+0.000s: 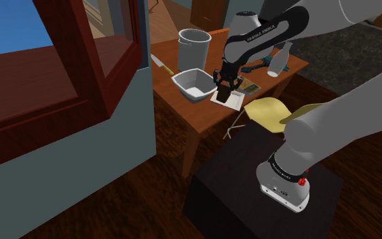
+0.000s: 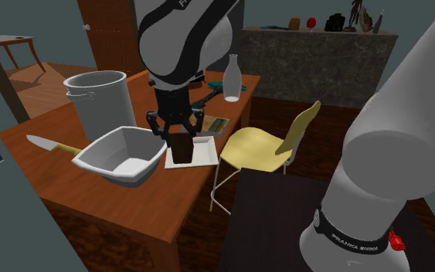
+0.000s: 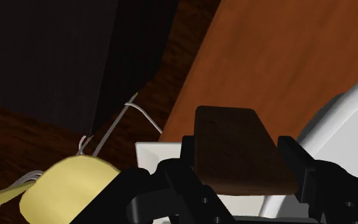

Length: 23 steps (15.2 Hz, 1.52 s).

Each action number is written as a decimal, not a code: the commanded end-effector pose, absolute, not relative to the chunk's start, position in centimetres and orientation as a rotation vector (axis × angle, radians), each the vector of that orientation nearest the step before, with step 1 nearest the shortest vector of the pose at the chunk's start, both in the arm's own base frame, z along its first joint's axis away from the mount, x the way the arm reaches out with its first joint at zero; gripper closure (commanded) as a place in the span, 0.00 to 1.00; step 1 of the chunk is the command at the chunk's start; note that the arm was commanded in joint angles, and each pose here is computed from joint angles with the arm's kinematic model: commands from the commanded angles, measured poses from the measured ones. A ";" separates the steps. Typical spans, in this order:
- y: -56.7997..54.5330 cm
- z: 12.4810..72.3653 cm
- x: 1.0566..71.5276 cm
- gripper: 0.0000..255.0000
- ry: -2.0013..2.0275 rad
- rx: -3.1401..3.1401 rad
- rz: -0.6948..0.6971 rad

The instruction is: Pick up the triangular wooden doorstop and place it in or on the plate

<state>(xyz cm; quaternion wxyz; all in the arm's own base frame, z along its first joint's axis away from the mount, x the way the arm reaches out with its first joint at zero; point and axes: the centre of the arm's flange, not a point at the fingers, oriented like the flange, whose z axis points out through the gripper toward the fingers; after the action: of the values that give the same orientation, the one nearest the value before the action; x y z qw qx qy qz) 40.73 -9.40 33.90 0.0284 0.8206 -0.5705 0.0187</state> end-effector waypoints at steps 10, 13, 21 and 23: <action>-21.6 34.0 43.8 1.00 -1.758 2.533 0.058; -21.6 32.4 43.8 1.00 -1.758 2.533 0.058; -21.6 28.2 43.8 1.00 -1.758 2.533 0.058; -21.6 27.1 43.8 1.00 -1.758 2.533 0.058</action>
<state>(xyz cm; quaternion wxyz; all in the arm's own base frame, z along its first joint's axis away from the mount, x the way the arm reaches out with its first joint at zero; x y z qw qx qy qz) 43.67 -21.64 27.71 0.0288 0.8211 -0.5698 0.0183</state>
